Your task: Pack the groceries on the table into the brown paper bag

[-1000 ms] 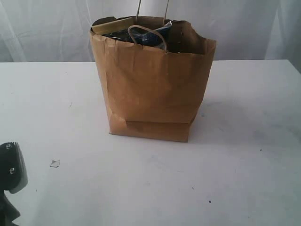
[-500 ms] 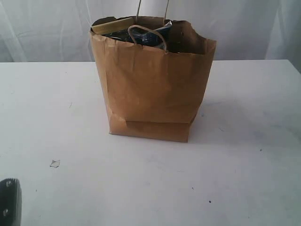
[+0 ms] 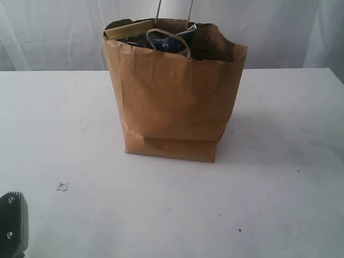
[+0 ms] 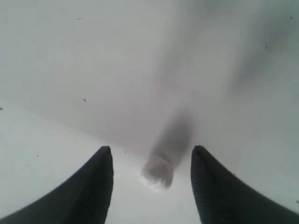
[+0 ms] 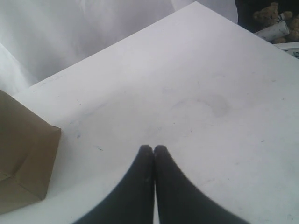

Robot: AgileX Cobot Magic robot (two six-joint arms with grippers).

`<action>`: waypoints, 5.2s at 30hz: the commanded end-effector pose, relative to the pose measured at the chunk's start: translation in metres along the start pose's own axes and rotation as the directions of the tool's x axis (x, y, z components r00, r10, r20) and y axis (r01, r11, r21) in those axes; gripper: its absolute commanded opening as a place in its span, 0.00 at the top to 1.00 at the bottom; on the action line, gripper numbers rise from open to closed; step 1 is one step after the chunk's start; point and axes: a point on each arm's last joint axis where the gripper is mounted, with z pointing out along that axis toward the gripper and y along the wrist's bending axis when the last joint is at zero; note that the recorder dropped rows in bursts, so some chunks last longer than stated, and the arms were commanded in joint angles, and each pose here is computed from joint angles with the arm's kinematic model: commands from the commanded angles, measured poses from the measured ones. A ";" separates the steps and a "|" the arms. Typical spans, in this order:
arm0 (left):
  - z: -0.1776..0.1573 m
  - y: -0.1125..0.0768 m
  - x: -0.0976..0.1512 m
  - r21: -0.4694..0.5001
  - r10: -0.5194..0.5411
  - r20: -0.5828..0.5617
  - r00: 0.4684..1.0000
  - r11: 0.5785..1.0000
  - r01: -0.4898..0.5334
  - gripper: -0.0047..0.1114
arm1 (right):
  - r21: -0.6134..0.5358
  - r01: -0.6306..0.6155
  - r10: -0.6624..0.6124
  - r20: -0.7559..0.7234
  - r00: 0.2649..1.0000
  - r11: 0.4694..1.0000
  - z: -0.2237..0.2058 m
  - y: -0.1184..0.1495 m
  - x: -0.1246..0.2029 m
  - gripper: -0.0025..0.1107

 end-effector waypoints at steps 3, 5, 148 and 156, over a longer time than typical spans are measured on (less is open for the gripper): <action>0.012 -0.008 0.013 -0.027 0.014 -0.023 1.000 1.000 -0.015 0.49 | 0.004 0.005 -0.006 0.002 1.000 1.000 0.000 -0.001 0.001 0.98; 0.013 -0.005 0.013 -0.054 0.016 -0.018 1.000 0.998 -0.016 0.49 | 0.004 0.004 -0.004 0.002 1.000 1.000 0.000 -0.001 0.001 0.98; -0.162 -0.008 0.076 -0.453 -0.568 0.788 0.237 -0.274 0.848 0.96 | -0.041 0.304 -0.278 0.301 0.912 0.952 -0.017 0.003 -0.002 0.98; -0.153 -0.011 0.073 -0.382 -0.618 0.772 0.146 -0.268 0.885 0.96 | 0.007 0.297 -0.297 0.019 0.955 0.955 -0.025 -0.011 0.026 0.98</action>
